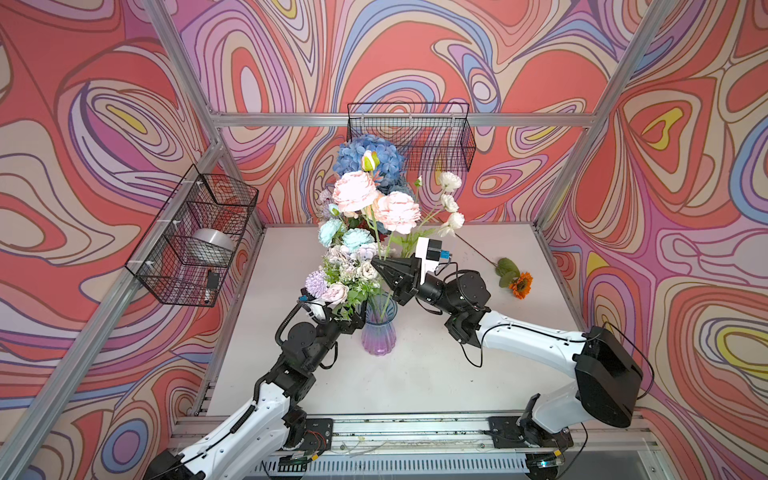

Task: Arrange flowers in a vase
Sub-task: Place the flower in the vase.

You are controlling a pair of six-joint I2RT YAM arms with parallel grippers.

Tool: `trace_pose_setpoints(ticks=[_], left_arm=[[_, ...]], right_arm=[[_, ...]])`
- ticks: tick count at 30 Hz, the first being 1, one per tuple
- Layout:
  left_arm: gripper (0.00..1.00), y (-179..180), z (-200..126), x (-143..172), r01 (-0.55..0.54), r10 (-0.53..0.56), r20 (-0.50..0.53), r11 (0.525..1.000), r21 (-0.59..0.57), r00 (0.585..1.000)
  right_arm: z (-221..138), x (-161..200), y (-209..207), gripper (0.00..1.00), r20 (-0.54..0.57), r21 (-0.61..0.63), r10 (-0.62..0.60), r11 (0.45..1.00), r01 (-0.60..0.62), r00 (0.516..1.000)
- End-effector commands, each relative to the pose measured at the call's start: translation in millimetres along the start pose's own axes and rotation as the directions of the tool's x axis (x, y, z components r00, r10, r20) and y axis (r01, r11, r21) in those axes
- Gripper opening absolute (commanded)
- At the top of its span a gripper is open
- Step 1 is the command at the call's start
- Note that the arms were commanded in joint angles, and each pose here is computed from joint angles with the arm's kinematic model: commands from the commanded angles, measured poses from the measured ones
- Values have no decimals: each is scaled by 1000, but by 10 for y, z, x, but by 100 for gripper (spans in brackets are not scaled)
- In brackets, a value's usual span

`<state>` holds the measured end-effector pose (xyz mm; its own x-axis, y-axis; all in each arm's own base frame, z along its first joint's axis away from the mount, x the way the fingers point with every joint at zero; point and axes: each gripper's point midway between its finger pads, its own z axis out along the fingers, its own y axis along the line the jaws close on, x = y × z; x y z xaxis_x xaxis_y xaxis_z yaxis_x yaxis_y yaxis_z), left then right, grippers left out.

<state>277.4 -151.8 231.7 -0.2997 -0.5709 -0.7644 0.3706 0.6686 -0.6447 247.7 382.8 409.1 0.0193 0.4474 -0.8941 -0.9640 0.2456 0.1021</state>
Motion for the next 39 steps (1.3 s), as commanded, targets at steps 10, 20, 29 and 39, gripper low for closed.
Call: trace_pose_setpoints(ticks=[10,20,29,39], left_arm=[[100,-99,10,-106,-3,2,32,1000,28,999],[100,-105,-39,-102,-13,12,25,1000,27,1000],[100,-99,-70,-128,-18,17,37,1000,21,999],[100,-136,-62,-110,-8,7,24,999,41,1000]], right_arm=[[-156,545,114,0,-96,58,-13,998,18,995],[-340,1134,-106,0,-342,142,-53,984,108,938],[-497,1244,-167,15,-430,181,-55,973,146,901],[-633,1126,-155,39,-472,208,-51,964,167,880]])
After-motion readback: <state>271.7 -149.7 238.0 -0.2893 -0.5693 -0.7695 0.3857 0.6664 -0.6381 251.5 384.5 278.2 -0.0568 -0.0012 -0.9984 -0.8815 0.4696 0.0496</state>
